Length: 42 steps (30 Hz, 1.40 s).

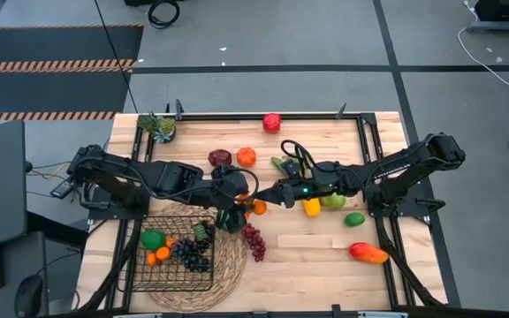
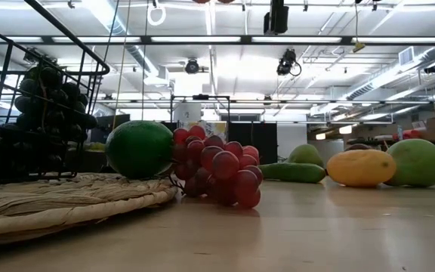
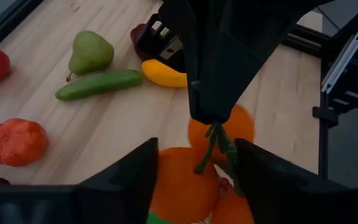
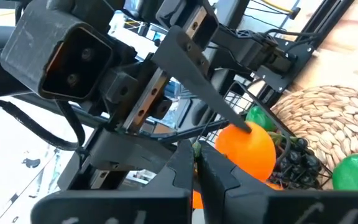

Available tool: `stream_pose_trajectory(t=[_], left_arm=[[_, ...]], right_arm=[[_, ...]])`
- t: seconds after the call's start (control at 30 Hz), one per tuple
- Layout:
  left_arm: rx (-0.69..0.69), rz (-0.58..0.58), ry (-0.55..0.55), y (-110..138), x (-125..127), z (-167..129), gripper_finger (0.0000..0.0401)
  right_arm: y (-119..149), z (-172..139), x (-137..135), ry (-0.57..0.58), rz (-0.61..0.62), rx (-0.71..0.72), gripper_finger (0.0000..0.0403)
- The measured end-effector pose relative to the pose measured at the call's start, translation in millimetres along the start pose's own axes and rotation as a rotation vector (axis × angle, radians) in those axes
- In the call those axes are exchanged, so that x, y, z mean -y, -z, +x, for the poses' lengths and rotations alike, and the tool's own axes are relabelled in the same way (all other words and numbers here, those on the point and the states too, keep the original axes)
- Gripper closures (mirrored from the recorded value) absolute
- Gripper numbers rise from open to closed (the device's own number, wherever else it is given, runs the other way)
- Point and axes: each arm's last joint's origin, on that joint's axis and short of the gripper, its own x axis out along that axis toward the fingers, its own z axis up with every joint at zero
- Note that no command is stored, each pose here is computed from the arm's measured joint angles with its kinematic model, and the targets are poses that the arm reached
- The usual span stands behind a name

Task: Build produce basket
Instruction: Put the tangerine into the black wire basket

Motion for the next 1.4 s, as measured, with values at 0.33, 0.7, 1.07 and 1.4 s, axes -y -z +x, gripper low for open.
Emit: stream_pose_trajectory(t=[0.33,0.7,1.07,1.4], left_arm=[[0.022,-0.036,0.019,-2,2,0,0.0347],[-0.009,-0.046,0.0,1,0,1,0.0387],[-0.174,-0.071,-0.013,19,0,-7,0.0389],[-0.292,-0.163,-0.004,41,1,-57,0.0387]], right_arm=[[0,0,0,-0.004,-0.01,0.003,0.039],[-2,0,0,0.015,0.008,0.053,0.0342],[-6,0,8,0.074,-0.006,0.048,0.0238],[-3,-3,32,0.291,-0.041,-0.053,0.0232]])
